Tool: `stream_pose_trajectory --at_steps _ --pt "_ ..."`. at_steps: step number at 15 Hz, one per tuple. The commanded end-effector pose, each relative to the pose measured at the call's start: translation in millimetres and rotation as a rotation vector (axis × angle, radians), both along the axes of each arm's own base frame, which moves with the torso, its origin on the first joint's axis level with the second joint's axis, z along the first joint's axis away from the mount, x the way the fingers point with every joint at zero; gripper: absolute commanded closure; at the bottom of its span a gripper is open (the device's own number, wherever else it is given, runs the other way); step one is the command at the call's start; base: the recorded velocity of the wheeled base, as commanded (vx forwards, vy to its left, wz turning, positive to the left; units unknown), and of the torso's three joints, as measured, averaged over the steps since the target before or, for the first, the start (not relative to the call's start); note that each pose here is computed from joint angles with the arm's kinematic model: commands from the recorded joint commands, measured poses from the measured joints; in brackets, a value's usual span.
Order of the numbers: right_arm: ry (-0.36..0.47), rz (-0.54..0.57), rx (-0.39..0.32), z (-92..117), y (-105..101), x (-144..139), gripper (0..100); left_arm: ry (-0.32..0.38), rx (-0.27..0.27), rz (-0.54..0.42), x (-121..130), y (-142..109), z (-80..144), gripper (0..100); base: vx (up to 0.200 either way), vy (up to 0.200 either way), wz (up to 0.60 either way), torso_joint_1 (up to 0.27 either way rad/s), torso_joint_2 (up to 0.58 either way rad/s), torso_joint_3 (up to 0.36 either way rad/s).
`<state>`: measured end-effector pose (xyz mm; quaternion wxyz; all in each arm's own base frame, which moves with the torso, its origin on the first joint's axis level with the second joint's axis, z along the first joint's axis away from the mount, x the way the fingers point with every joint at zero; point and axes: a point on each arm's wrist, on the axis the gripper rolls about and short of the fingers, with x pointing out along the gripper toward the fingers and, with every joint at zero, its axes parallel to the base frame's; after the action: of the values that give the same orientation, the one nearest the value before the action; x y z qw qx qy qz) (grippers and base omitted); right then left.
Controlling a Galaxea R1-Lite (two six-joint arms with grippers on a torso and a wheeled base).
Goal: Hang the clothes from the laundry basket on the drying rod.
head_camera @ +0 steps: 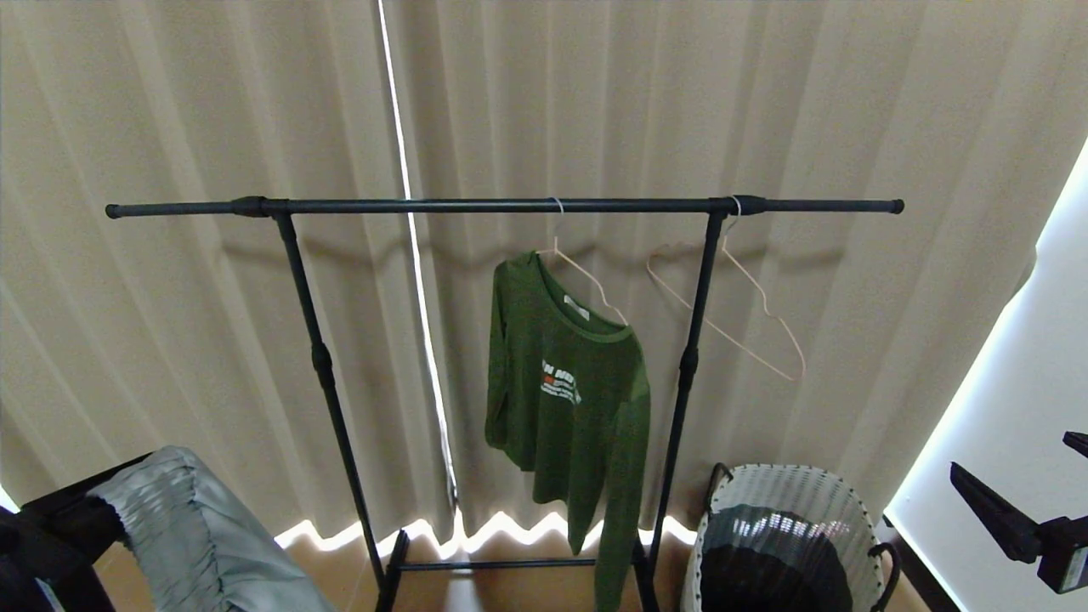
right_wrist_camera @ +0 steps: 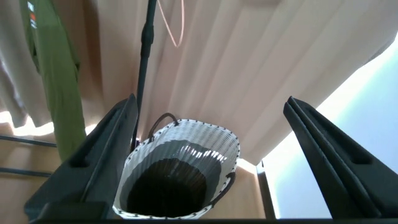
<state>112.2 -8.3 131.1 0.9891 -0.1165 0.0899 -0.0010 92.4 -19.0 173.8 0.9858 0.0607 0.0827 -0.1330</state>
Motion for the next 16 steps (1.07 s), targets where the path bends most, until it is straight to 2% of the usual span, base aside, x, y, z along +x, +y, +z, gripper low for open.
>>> stream_pose_trajectory --at_steps 1,11,15,16 --pt "-0.004 0.001 -0.001 0.7 0.1 -0.1 0 0.001 0.0 0.0 0.6 -0.1 0.4 100 0.0 0.0 0.0 0.056 -0.11 -0.051" --pt "0.002 0.006 0.001 0.5 0.1 1.3 0 -0.006 0.0 0.0 -0.8 0.2 0.7 100 0.2 0.0 0.0 0.01 -0.01 -0.007" --pt "0.001 0.047 0.008 -0.1 1.2 0.1 0 -0.007 0.003 0.0 -1.1 0.2 0.4 100 0.2 0.0 0.0 0.005 0.0 0.002" --pt "0.001 0.056 0.009 0.1 1.4 0.5 0 -0.004 0.005 -0.002 -1.7 0.2 -0.8 100 0.0 0.0 0.0 0.0 0.0 0.0"
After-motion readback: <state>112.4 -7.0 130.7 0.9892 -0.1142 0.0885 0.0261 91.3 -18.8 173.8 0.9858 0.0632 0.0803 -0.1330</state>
